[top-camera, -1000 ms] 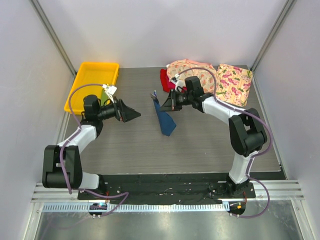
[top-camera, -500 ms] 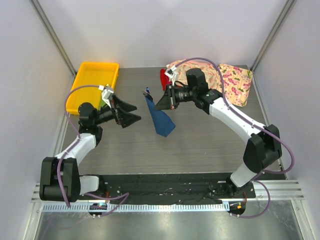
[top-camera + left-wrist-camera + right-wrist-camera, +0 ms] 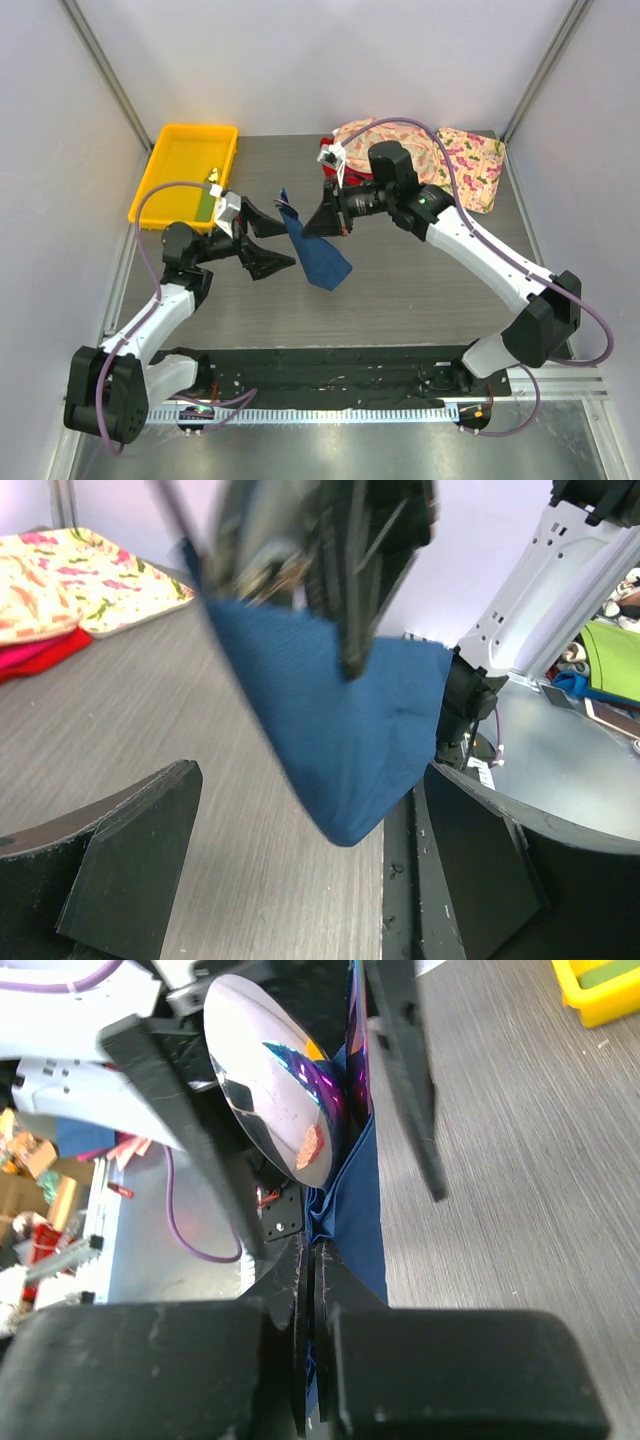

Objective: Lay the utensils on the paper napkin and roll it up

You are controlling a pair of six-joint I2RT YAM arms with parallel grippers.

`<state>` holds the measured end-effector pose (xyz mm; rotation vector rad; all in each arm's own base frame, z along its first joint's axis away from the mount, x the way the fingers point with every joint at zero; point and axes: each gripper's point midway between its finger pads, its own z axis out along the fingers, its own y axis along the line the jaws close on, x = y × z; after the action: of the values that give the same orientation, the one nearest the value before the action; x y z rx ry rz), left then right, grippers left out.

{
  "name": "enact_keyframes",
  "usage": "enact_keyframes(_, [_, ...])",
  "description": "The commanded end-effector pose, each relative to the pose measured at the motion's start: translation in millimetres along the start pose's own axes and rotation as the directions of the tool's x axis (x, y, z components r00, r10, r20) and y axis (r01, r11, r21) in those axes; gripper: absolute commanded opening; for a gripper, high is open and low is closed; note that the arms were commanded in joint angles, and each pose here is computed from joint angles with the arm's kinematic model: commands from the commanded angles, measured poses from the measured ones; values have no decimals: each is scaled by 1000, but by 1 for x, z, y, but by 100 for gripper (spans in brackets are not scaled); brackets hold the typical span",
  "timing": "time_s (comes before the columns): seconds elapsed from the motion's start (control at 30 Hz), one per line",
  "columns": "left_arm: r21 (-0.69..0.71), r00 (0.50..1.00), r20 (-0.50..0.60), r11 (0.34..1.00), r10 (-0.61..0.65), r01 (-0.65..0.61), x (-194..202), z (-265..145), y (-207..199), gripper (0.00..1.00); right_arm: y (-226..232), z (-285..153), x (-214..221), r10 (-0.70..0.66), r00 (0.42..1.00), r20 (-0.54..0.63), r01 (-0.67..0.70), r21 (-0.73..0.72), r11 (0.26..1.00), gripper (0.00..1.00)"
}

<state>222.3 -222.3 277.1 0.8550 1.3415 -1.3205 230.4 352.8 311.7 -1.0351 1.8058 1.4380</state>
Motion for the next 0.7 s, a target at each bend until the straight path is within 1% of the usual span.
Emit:
enact_keyframes(0.0, [10, 999, 10, 999, 38, -39, 0, 1, -5, 100, 43, -13, -24, -190, 980, 60, 193, -59, 979, 1])
enact_keyframes(0.2, [40, 999, 29, 999, 18, -19, -7, 12, -20, 100, 57, -9, -22, -245, 968, 53, 248, -78, 966, 1])
enact_keyframes(0.37, [72, 998, 48, 997, 34, -37, -18, 16, -35, 99, 66, -7, -20, -269, 962, 47, 272, -94, 958, 1])
enact_keyframes(0.47, [92, 999, 43, 995, 34, -37, -18, 17, -41, 93, 69, -6, -20, -274, 961, 47, 277, -98, 956, 1])
enact_keyframes(0.5, [100, 999, 39, 994, 30, -34, -17, 17, -42, 87, 69, -7, -22, -277, 960, 51, 281, -96, 955, 1])
enact_keyframes(0.53, [104, 999, 40, 994, 30, -35, -18, 17, -44, 84, 70, -6, -22, -275, 960, 51, 279, -99, 955, 1])
enact_keyframes(0.57, [106, 999, 39, 994, 21, -25, -17, 18, -44, 79, 70, -6, -22, -276, 960, 53, 280, -98, 955, 1])
enact_keyframes(0.63, [116, 999, 39, 993, 20, -25, -17, 19, -47, 73, 71, -6, -22, -275, 960, 54, 280, -103, 955, 1])
enact_keyframes(0.67, [118, 999, 40, 993, 23, -27, -18, 19, -48, 68, 71, -6, -23, -277, 959, 54, 281, -104, 954, 1])
